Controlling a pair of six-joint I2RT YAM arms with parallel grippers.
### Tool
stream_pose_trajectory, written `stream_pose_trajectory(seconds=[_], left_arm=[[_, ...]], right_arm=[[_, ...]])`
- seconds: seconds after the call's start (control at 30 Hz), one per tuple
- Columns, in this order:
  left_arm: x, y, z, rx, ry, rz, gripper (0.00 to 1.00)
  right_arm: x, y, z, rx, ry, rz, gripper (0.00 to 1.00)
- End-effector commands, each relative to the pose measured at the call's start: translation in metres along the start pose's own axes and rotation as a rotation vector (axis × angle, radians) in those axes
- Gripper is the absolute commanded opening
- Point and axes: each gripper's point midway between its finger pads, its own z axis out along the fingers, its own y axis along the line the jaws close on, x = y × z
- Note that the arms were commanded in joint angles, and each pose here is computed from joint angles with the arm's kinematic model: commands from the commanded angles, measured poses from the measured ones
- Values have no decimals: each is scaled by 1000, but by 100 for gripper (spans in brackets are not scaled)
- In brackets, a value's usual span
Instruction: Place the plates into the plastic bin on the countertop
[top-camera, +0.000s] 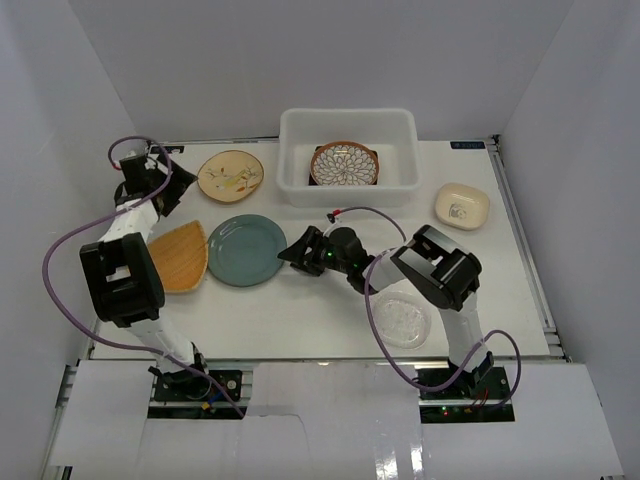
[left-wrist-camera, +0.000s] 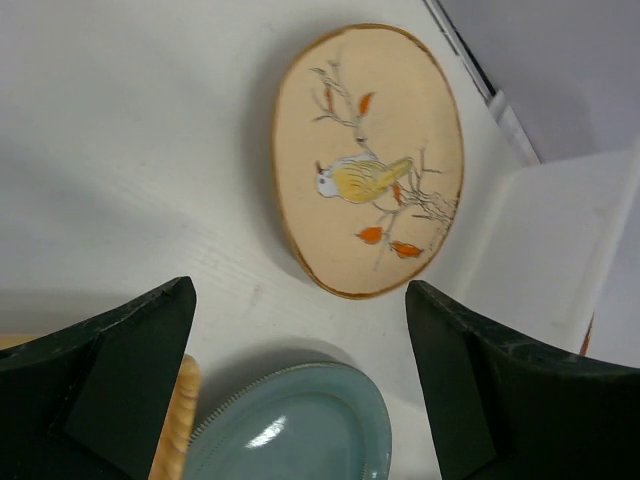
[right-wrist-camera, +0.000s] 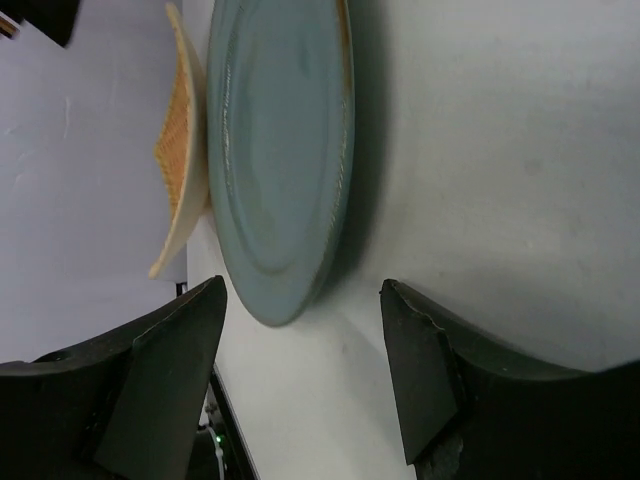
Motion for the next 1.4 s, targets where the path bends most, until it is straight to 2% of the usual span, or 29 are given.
stream_pose_trajectory(seconds=[0.0,0.07,0.1,0.17,0.2,0.23,0.57,0.63,0.67,0.7,0.77,0.8,0.87,0.97,1.1,1.13,1.2,1.23,1.3,1.33,1.37], left_arm=[[-8,2,4,89,43,-125,96],[-10,7,14,112,68,-190,96],[-6,22,27,89,89,-222,96],[-16,25,39,88,94,-232,96],[-6,36,53,65,129,-243,96],[-16,30,58,81,127,-232,96],[-10,35,103,107,180,-248,93],[-9,36,108,103,182,-233,93],[-7,34,113,100,185,-225,92],[-5,36,116,86,185,-220,92],[0,33,124,85,192,-209,92],[3,30,127,88,197,-200,92],[9,26,132,89,208,-188,91],[13,25,140,86,212,-173,91],[22,25,149,87,233,-185,84],[25,25,150,86,238,-186,77],[27,28,152,74,237,-184,72],[31,31,152,64,240,-184,63],[31,36,153,42,230,-183,55],[33,37,153,36,232,-184,45],[32,37,152,34,229,-186,40]], right_arm=[[-1,-27,21,88,-29,76,70],[-5,-28,28,97,-41,103,70],[-3,-37,31,125,-42,115,69],[-5,-43,37,162,-44,109,68],[-4,-43,39,175,-41,94,68],[-4,-44,41,189,-44,70,67],[-1,-56,58,256,-27,63,54],[-1,-55,59,269,-17,28,45],[-9,-53,58,278,-54,17,39],[-9,-59,51,294,-59,11,30],[-18,-44,42,250,-90,-6,20],[-16,-53,28,257,-89,-16,9],[-31,-23,10,150,-125,-43,8],[-48,-7,-34,81,-151,-90,8],[-57,20,-87,-27,-145,-109,8],[-62,41,-101,-89,-151,-95,8],[-64,59,-122,-177,-108,-82,8],[-64,84,-137,-256,-79,-99,8],[-88,116,-156,-323,-104,-134,8],[-93,127,-162,-352,-94,-153,8],[-116,146,-172,-384,-139,-182,8]])
